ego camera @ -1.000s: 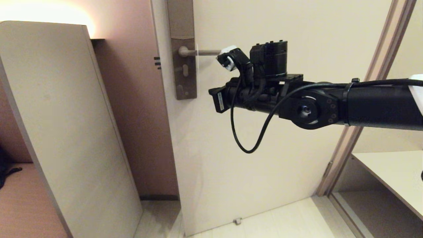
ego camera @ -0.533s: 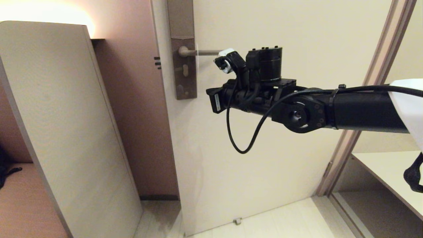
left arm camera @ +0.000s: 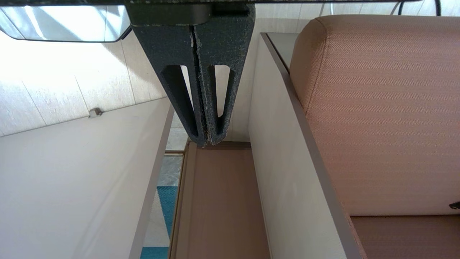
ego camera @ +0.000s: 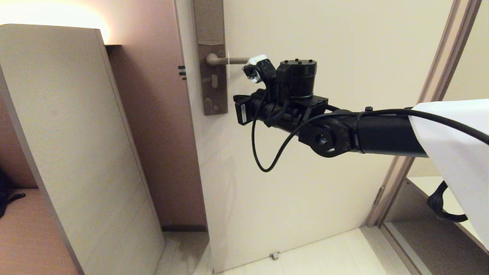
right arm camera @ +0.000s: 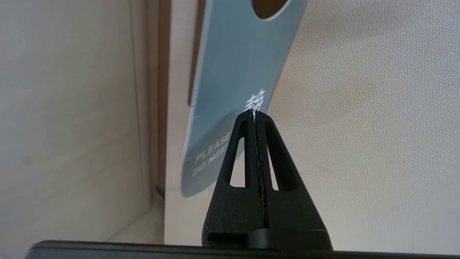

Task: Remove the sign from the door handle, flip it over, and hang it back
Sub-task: Hang the sign back with the other side facing out

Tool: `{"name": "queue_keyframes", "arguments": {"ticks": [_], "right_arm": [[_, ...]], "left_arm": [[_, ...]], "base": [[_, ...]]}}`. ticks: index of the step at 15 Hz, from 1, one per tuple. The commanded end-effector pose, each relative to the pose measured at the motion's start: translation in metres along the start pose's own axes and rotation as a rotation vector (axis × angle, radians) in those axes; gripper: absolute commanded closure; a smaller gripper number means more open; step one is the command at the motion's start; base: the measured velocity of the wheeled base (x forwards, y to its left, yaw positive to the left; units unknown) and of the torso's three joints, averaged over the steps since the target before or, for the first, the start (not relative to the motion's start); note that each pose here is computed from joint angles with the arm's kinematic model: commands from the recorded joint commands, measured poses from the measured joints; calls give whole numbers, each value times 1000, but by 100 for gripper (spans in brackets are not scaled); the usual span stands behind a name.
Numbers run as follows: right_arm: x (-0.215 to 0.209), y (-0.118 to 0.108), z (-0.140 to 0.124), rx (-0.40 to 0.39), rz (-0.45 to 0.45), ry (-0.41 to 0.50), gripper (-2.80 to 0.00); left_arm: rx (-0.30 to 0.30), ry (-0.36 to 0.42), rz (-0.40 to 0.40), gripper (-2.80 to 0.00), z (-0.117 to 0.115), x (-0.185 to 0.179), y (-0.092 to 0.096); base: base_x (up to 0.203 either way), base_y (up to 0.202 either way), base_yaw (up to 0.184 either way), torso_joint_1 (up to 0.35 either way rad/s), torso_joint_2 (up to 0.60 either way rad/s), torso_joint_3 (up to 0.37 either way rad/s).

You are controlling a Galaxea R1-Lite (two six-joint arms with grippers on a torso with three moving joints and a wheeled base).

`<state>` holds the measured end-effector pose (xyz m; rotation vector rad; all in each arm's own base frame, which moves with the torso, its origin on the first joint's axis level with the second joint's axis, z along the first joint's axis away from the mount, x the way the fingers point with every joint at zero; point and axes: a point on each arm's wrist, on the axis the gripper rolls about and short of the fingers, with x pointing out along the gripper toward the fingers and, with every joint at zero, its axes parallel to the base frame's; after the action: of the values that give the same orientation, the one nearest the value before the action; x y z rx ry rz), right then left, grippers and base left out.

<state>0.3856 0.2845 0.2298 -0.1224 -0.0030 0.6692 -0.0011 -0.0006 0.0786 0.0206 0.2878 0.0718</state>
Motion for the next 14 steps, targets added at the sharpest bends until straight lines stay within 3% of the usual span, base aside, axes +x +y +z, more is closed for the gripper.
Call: {"name": "queue_keyframes", "arguments": {"ticks": [1, 5, 8, 14], "right_arm": [[7, 1, -8, -1, -1, 8, 0], [9, 0, -9, 5, -2, 1, 0], [13, 4, -2, 51, 1, -75, 0], [21, 38, 4, 78, 66, -138, 0]], "left_arm": [[0, 2, 0, 0, 0, 0, 0], [0, 2, 0, 0, 0, 0, 0], [0, 2, 0, 0, 0, 0, 0], [0, 2, 0, 0, 0, 0, 0]], "base": [[0, 0, 0, 0, 0, 0], [0, 0, 0, 0, 0, 0], [0, 0, 0, 0, 0, 0], [0, 0, 0, 0, 0, 0]]}}
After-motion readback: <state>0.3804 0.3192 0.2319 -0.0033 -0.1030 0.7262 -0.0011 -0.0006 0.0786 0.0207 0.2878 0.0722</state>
